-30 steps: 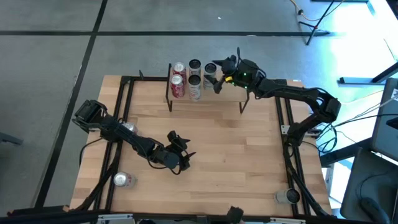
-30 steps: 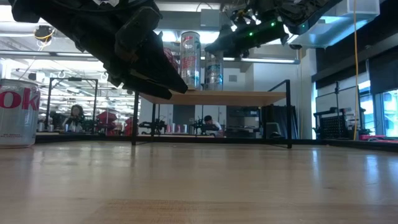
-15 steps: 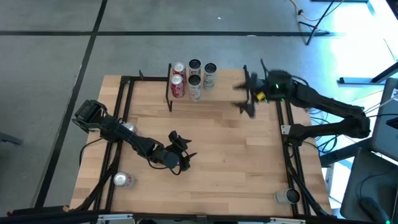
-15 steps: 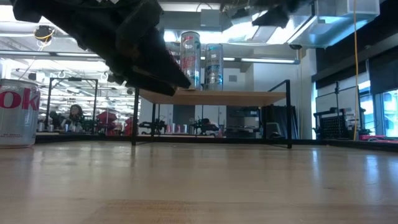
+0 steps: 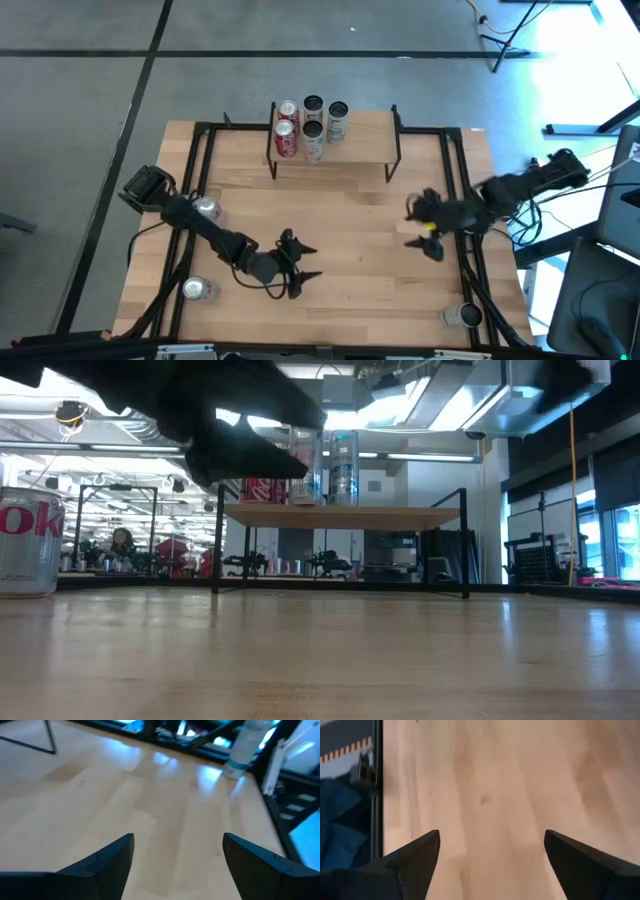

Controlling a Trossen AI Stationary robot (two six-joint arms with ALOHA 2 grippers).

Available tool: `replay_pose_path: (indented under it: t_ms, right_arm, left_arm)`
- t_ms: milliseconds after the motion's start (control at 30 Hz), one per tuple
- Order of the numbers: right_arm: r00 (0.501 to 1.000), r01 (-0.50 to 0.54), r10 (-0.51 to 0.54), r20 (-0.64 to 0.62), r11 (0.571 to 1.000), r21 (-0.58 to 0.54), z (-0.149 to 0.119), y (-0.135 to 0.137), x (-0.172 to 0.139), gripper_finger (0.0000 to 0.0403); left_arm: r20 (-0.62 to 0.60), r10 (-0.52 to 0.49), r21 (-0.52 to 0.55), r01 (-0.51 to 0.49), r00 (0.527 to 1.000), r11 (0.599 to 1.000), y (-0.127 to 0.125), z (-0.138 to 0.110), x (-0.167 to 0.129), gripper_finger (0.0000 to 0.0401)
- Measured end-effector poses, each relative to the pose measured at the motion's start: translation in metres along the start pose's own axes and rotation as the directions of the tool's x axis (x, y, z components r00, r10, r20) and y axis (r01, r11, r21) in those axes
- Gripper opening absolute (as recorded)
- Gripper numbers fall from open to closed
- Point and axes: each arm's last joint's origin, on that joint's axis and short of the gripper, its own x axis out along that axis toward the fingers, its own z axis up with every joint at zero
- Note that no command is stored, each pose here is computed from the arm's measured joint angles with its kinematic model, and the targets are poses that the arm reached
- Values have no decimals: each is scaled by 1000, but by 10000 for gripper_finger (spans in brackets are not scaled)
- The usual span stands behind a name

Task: Place canned beverage on shelf
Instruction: Put the white-blue soda can aligned with the other white-blue soda can on the shelf

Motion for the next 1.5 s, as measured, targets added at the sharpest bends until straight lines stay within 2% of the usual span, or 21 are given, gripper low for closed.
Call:
replay_pose_path:
  t_ms: [300, 467, 600, 700, 867, 1033, 1167, 1500]
  right_arm:
    - [981, -36, 60, -187, 991, 127, -53, 46, -9, 344]
    - [946, 101, -30, -322, 973, 207, -84, 60, -7, 344]
    - [911, 209, -86, -404, 939, 273, -103, 65, -11, 344]
    - [890, 231, -55, -453, 910, 344, -110, 68, -15, 344]
    - [897, 227, 4, -442, 854, 468, -116, 76, -19, 344]
    - [890, 206, 75, -451, 814, 543, -120, 88, -17, 344]
    - [886, 187, 109, -451, 807, 560, -122, 97, -11, 344]
    - [863, 234, 74, -500, 819, 524, -130, 106, 0, 344]
  left_arm:
    - [35, -117, -62, 119, 993, 991, -19, -19, 10, 289]
    - [47, -150, -62, 153, 988, 986, -35, -17, 11, 289]
    - [57, -173, -31, 175, 983, 984, -46, -14, 10, 289]
    - [64, -180, -16, 182, 982, 983, -49, -11, 10, 289]
    - [56, -181, -11, 182, 982, 983, -50, -12, 9, 289]
    - [55, -183, -10, 183, 982, 983, -51, -12, 9, 289]
    - [55, -182, -10, 183, 982, 983, -51, -12, 9, 289]
    - [58, -177, 12, 177, 982, 984, -50, -12, 10, 289]
